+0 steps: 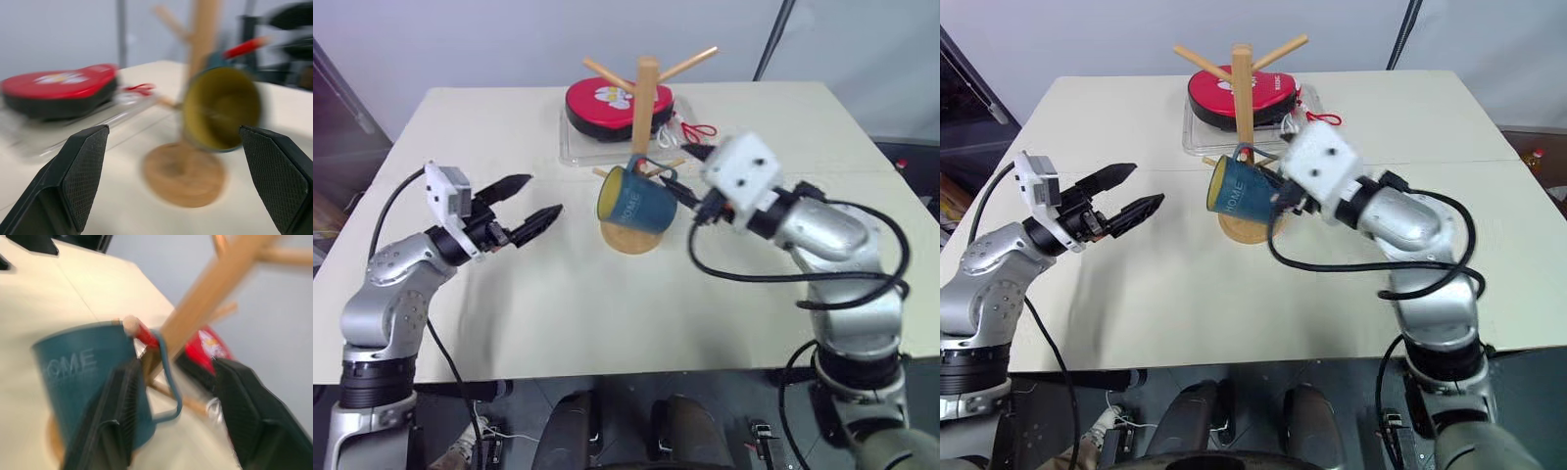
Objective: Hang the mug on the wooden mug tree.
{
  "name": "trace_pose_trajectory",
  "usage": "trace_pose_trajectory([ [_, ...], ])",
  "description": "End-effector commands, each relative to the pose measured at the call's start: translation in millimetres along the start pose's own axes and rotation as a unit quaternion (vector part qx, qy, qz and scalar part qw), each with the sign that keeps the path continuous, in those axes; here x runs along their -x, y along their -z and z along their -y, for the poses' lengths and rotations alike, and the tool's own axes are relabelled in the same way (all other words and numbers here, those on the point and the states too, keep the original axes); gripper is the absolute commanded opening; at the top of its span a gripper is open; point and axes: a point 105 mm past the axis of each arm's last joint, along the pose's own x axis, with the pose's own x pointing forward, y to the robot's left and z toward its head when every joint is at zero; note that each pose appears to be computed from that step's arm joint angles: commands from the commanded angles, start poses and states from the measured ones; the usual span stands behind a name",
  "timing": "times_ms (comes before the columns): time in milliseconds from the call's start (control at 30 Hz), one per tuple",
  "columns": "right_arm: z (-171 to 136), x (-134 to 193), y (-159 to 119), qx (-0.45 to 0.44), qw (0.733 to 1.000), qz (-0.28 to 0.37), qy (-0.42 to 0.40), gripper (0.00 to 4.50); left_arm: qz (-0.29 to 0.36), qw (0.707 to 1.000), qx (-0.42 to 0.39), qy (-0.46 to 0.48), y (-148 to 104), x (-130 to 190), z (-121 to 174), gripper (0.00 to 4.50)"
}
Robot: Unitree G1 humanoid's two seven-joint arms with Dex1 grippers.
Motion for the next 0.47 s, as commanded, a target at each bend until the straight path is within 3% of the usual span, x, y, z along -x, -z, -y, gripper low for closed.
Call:
trace_pose_trajectory([
  [33,14,27,20,-0.081,0.996,0.011,0.047,2.37,0.001,0.997,-0.020,-0.071,7,11,-23,4.50],
  [100,21,40,64,-0.138,0.984,-0.025,0.106,2.37,-0.017,0.988,-0.016,-0.154,30,19,-43,4.50],
  [200,24,50,97,-0.192,0.966,-0.037,0.170,2.37,-0.017,0.973,0.008,-0.229,48,28,-58,4.50],
  [467,18,44,119,-0.223,0.958,-0.024,0.180,2.37,-0.034,0.968,0.010,-0.247,63,30,-50,4.50],
])
